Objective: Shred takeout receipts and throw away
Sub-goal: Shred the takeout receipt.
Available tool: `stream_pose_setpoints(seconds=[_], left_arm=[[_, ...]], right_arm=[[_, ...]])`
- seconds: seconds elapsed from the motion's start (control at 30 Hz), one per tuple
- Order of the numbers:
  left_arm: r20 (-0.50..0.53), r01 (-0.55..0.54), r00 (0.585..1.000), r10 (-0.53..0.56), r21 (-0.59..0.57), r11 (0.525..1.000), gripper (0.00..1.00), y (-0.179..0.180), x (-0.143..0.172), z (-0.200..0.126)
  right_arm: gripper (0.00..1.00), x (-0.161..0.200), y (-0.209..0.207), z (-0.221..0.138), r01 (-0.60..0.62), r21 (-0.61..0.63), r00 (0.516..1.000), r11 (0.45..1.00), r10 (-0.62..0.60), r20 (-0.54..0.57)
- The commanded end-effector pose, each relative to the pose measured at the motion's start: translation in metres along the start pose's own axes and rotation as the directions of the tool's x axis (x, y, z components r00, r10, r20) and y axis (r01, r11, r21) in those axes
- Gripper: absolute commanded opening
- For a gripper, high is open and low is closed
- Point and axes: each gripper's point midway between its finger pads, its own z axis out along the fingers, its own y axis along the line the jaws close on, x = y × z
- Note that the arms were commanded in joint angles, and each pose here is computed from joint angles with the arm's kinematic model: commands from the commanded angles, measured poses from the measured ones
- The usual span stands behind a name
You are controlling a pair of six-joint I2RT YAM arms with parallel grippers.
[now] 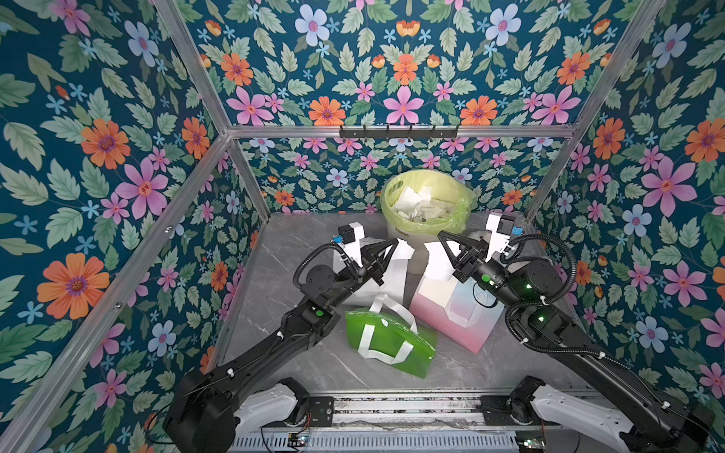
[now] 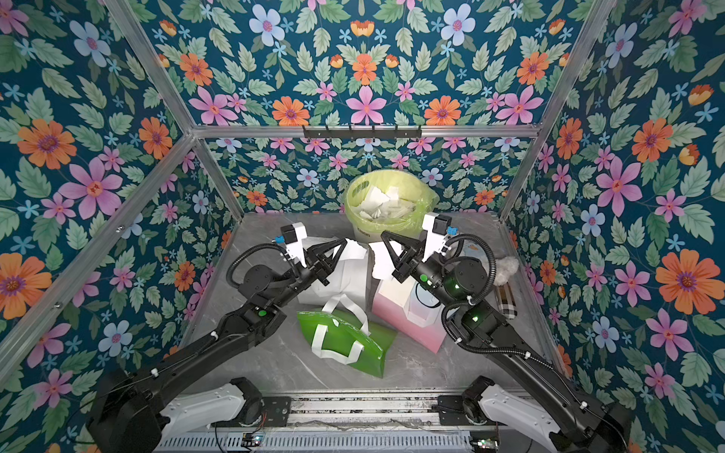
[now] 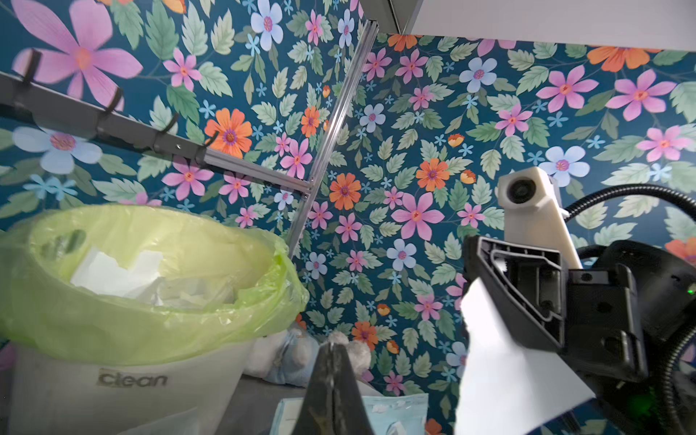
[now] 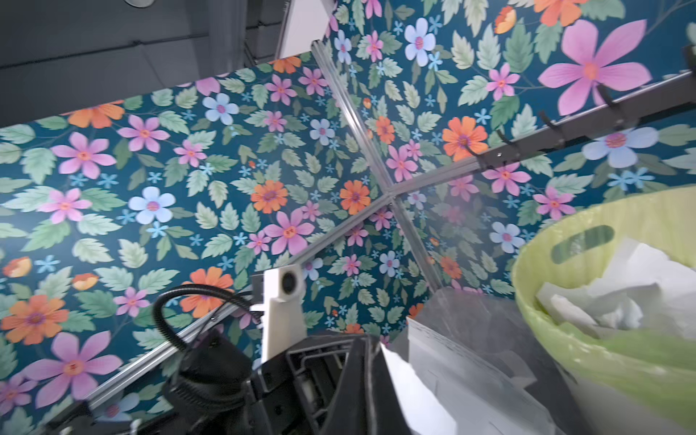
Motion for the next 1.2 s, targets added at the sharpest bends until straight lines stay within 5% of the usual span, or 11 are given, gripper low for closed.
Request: stream_pose_setpoints(seconds=[0.0, 0.47, 1.17], left_arm=[[0.064, 0.113, 0.99, -0.13, 0.22, 0.969, 0.0, -0.039, -0.024, 0.003], [0.003, 0.232, 0.967, -0.255, 0.404, 0.885, 0.0, -0.062, -0.021, 0.005], [-0.006, 0.276, 0.953, -0.304, 0.435, 0.857, 0.0, -0.065, -0.023, 0.004]], right_arm=[[0.0, -0.022, 0.028, 0.003, -0.016, -0.129, 0.998, 0.992, 0.025, 0.063], [0.0, -0.034, 0.018, 0.026, -0.064, -0.101, 0.991, 0.993, 0.075, 0.107], [0.0, -0.028, 0.011, 0.035, -0.107, -0.097, 0.989, 0.989, 0.117, 0.096]])
